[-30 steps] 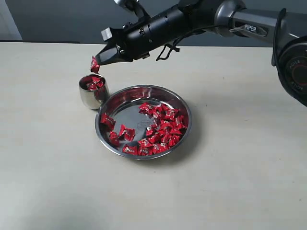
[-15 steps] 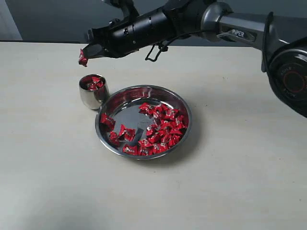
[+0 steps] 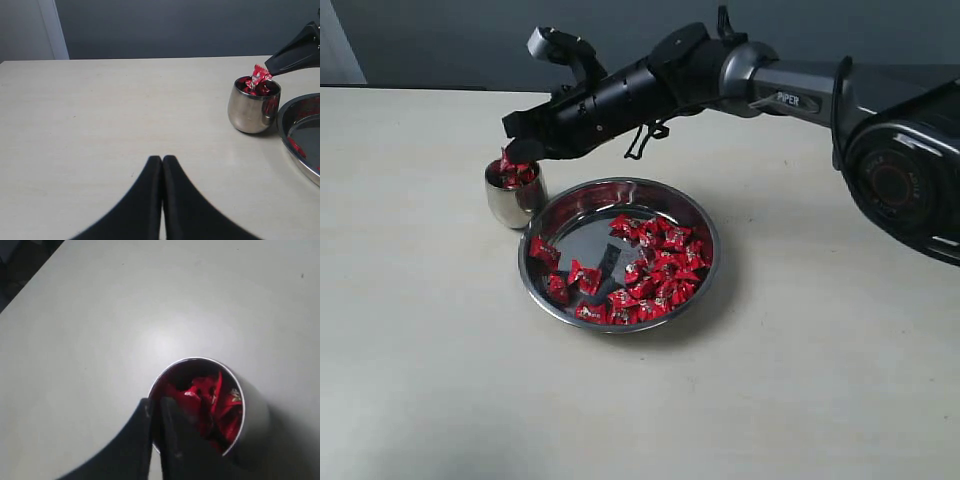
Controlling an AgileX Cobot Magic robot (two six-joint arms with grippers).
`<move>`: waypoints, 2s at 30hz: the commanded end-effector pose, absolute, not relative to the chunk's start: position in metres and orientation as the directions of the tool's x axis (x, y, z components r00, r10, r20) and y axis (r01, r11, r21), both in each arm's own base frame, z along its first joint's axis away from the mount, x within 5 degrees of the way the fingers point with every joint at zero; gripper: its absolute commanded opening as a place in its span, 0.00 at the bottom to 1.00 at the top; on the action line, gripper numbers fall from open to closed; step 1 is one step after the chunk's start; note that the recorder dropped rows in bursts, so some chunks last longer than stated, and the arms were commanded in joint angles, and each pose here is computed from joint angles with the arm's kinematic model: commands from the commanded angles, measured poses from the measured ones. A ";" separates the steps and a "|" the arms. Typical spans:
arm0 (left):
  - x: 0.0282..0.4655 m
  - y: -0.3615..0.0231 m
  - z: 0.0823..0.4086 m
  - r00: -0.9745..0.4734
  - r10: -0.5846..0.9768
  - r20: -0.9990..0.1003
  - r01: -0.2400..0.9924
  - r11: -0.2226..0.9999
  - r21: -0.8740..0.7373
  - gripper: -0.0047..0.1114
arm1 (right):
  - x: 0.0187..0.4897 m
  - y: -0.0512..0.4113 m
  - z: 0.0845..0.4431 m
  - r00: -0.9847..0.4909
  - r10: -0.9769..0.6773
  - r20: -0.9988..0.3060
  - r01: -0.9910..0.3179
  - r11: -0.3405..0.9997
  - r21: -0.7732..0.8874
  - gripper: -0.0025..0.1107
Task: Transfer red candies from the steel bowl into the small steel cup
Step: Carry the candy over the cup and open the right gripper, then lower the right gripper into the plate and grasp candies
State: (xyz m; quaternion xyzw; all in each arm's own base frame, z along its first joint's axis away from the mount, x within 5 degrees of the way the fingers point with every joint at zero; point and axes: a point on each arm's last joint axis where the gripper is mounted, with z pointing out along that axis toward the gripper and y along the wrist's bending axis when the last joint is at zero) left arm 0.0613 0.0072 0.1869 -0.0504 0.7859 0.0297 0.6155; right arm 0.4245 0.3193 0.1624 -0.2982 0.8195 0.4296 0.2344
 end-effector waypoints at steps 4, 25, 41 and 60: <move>0.061 0.007 0.187 -0.227 -0.041 -0.973 -0.111 0.994 -0.016 0.04 | 0.424 0.318 0.163 -0.705 -0.301 -0.642 -0.699 0.449 0.557 0.31; 0.061 0.007 0.187 -0.227 -0.041 -0.973 -0.111 0.994 -0.016 0.04 | 0.399 0.276 0.151 -0.603 -0.730 -0.323 -0.771 0.428 0.472 0.31; 0.061 0.007 0.187 -0.227 -0.041 -0.973 -0.111 0.994 -0.016 0.04 | 0.399 0.280 0.117 -0.644 -0.716 -0.271 -0.716 0.439 0.542 0.42; 0.061 0.007 0.187 -0.227 -0.041 -0.973 -0.111 0.994 -0.016 0.04 | 0.389 0.296 0.115 -0.637 -0.717 -0.283 -0.710 0.404 0.576 0.42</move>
